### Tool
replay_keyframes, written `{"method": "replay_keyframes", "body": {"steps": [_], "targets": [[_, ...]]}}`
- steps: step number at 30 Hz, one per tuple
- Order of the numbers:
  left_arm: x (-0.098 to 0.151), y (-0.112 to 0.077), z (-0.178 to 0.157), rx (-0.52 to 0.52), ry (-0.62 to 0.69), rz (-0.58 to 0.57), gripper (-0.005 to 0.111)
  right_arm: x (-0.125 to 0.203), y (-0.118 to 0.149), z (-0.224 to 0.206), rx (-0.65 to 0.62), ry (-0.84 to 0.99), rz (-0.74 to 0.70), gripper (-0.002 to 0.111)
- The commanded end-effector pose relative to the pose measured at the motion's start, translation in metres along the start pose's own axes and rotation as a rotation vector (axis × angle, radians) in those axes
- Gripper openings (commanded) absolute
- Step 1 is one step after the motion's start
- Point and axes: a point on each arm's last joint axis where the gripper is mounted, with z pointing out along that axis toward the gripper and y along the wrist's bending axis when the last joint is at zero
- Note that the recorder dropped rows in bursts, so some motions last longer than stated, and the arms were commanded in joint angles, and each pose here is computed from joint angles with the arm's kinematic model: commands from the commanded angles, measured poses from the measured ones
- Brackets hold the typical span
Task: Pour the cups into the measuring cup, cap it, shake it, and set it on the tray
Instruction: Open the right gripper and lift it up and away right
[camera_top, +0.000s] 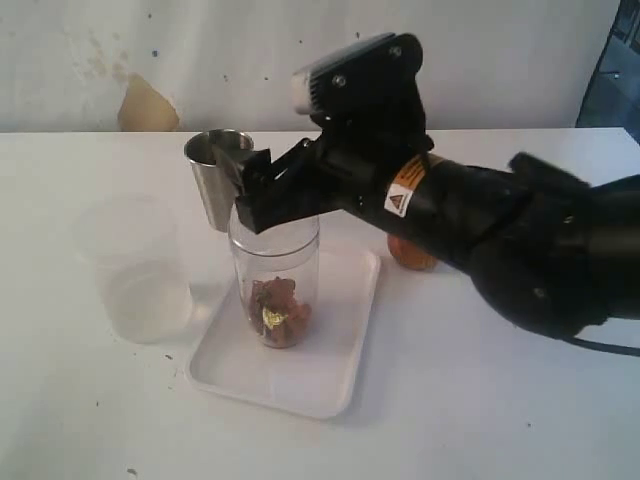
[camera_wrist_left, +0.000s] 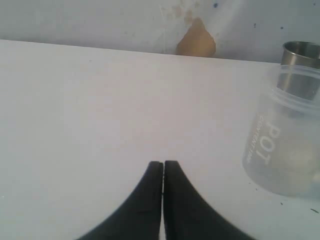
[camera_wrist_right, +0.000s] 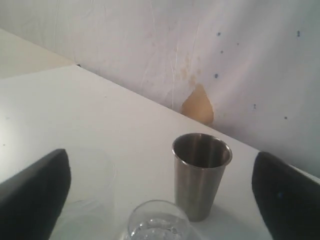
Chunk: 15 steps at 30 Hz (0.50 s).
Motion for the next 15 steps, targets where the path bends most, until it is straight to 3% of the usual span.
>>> {"method": "replay_keyframes", "body": {"steps": [1,7,12,15], "targets": [[0.001,0.0,0.0,0.004,-0.007,0.003,0.001,-0.031,-0.003,-0.03,0.017,0.03,-0.014,0.083],[0.001,0.0,0.0,0.004,-0.007,0.003,0.001,-0.067,-0.003,-0.076,0.031,0.024,-0.028,0.057],[0.001,0.0,0.0,0.004,-0.007,0.003,0.001,-0.082,-0.003,-0.119,0.047,0.07,-0.028,0.031],[0.001,0.0,0.0,0.004,-0.007,0.003,0.001,-0.089,-0.003,-0.145,0.053,0.042,-0.028,0.022]]}}
